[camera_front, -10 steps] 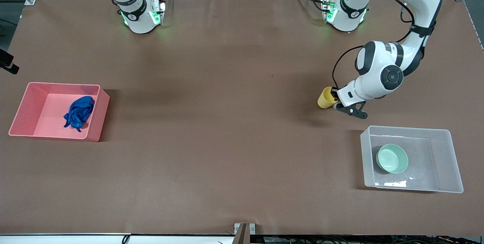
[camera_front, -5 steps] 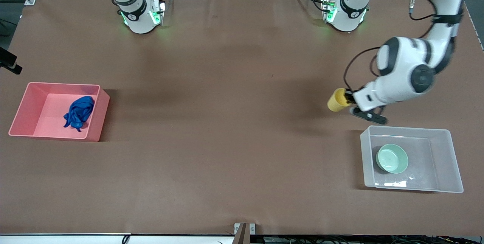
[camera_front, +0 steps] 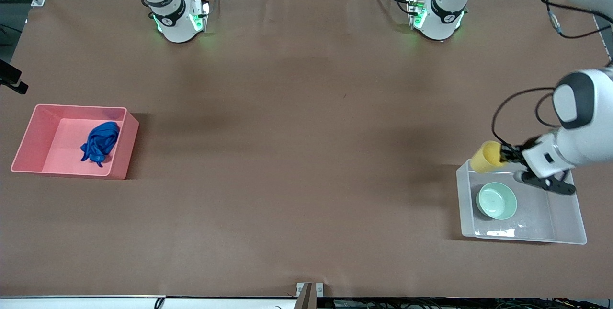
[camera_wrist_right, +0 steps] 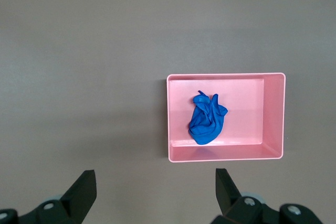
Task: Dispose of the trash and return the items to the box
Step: 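Lift the yellow cup and carry it over the clear box, then lower the cup onto the green bowl and open the left gripper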
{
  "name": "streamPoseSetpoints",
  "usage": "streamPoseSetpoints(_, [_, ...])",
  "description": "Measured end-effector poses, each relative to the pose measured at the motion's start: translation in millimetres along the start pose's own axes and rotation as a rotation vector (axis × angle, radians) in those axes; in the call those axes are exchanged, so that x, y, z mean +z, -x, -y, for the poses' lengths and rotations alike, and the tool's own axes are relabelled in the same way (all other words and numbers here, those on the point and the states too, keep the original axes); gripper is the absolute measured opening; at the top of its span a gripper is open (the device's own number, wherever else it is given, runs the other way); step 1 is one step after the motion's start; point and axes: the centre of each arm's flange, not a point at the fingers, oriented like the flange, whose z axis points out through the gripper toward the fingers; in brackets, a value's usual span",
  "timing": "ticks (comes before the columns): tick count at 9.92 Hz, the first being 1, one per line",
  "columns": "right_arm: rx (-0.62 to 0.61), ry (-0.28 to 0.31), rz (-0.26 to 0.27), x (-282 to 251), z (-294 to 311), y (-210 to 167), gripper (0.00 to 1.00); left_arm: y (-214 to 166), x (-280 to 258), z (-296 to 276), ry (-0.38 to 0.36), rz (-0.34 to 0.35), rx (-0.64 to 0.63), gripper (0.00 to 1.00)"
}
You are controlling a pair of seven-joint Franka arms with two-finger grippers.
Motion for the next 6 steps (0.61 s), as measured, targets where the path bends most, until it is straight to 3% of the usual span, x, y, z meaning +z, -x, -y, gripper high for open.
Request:
streamPoseSetpoints(2, [0.000, 0.000, 0.000, 0.0, 0.0, 0.0, 1.00, -8.6, 21.0, 41.6, -0.037, 0.023, 0.008, 0.03])
streamPoseSetpoints(6, [0.001, 0.000, 0.000, 0.0, -0.5, 0.0, 1.00, -29.6, 56.6, 71.3, -0.077, 0.045, 0.008, 0.03])
